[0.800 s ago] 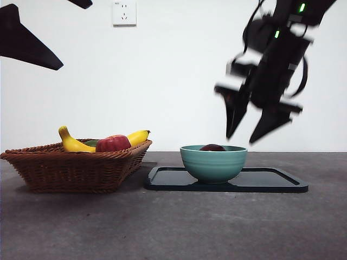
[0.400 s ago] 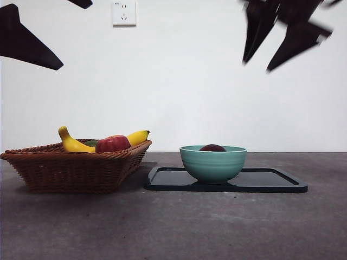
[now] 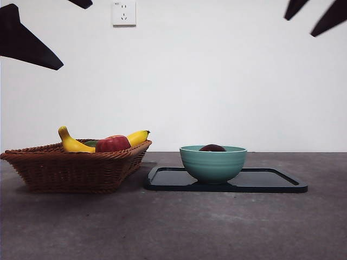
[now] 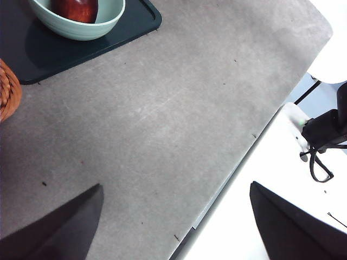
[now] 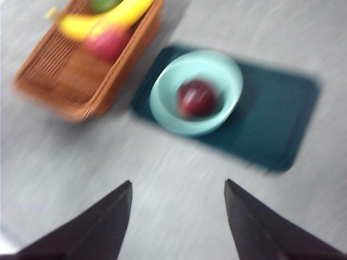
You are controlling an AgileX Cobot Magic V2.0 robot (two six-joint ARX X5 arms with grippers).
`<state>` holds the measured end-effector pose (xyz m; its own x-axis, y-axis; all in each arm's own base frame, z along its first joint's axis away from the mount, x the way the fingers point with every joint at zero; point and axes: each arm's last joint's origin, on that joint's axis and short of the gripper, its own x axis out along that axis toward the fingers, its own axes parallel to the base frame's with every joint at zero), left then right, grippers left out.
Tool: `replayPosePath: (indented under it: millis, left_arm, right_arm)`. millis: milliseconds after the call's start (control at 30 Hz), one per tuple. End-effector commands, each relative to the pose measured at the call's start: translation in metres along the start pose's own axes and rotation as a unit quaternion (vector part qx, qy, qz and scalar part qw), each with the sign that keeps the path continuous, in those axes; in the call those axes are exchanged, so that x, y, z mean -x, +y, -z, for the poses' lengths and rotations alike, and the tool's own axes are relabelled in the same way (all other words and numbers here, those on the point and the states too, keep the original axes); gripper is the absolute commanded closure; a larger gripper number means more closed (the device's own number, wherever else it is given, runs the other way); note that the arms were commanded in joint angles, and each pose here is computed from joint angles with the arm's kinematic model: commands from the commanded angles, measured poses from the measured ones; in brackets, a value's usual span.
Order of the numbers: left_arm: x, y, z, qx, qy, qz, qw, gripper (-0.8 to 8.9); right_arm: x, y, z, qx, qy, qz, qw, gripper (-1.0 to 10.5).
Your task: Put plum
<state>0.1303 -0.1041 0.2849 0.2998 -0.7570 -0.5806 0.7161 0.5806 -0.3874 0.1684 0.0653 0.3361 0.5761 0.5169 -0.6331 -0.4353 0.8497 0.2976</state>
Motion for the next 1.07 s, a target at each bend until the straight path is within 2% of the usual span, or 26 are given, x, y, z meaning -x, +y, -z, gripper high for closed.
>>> replayPosePath:
  millis: [33, 200, 433, 1067]
  left_arm:
    - [-0.001, -0.002, -0.002, -0.008, -0.005, 0.006, 1.0, 3.81]
    - [-0.001, -0.002, -0.002, -0.008, -0.005, 0.006, 1.0, 3.81]
    - [-0.001, -0.002, -0.002, -0.008, -0.005, 0.006, 1.0, 3.81]
    - [-0.001, -0.002, -0.002, -0.003, -0.003, 0.006, 1.0, 3.81]
  right_arm:
    - [0.008, 0.003, 0.022, 0.013, -0.006, -0.035, 0.999, 6.7]
    - [0.015, 0.003, 0.056, 0.017, -0.01, -0.075, 0.997, 6.7]
    - [0.018, 0.001, 0.084, 0.018, -0.015, -0.089, 0.996, 6.7]
    - [0.021, 0.001, 0.087, 0.018, -0.019, -0.089, 0.996, 6.7]
